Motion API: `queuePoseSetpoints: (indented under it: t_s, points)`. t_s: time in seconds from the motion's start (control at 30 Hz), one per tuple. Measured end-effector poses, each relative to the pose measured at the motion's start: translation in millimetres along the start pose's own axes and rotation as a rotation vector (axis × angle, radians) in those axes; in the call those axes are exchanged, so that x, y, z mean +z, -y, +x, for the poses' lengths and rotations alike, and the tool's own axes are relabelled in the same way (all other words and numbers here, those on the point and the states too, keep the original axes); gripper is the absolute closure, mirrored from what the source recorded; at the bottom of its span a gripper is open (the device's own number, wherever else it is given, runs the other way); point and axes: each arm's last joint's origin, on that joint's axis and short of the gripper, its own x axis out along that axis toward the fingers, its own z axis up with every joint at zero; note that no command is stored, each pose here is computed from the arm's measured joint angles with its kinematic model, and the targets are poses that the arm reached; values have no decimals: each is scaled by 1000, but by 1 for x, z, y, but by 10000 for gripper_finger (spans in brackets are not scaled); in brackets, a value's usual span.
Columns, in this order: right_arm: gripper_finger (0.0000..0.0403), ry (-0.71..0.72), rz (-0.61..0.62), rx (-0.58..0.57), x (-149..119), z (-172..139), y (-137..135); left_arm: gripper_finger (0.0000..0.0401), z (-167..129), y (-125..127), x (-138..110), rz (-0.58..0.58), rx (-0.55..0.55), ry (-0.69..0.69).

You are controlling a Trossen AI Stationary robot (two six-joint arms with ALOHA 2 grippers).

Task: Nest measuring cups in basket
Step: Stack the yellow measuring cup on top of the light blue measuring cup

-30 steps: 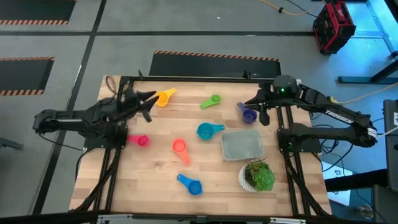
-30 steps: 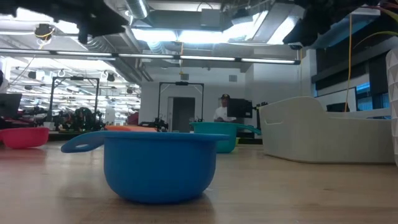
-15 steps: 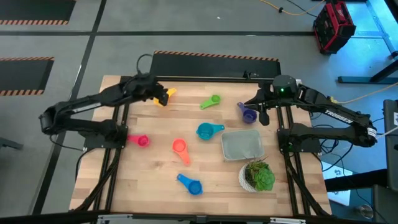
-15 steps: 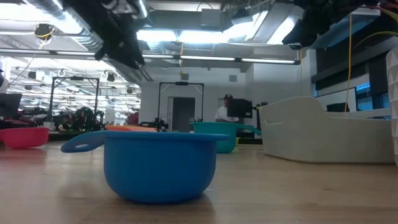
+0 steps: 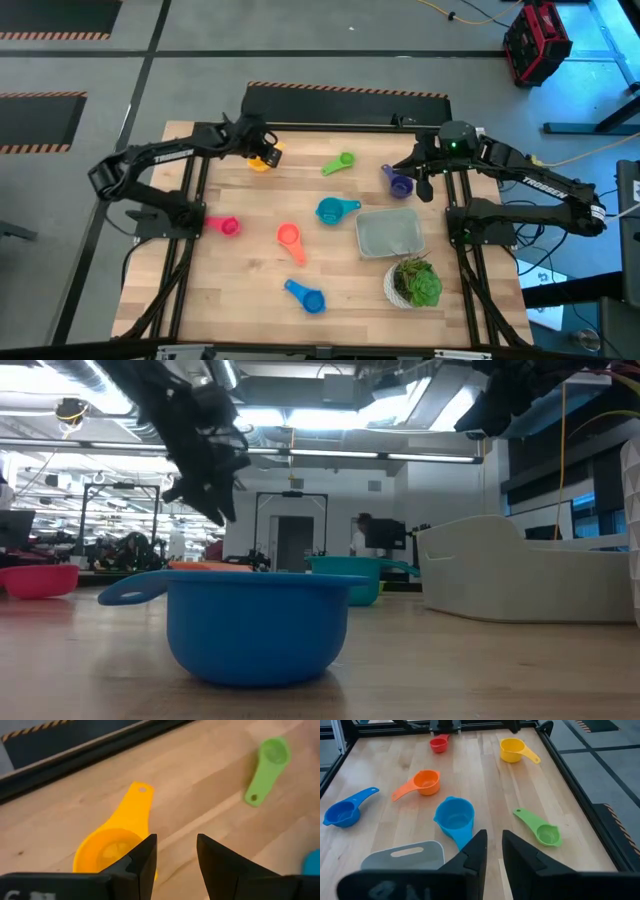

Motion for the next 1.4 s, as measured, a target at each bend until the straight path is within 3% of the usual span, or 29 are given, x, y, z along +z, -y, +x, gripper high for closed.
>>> queuePoseSetpoints:
  t_s: [0.9,1.27,1.4]
  points:
    - [338,0,-4,0,0,0,0,268,64,-5,-22,23,149,-208]
    - [338,2,-4,10,0,0,0,270,67,-6,-23,25,157,-216]
    - [338,2,-4,9,0,0,0,289,67,-5,-23,25,157,-216]
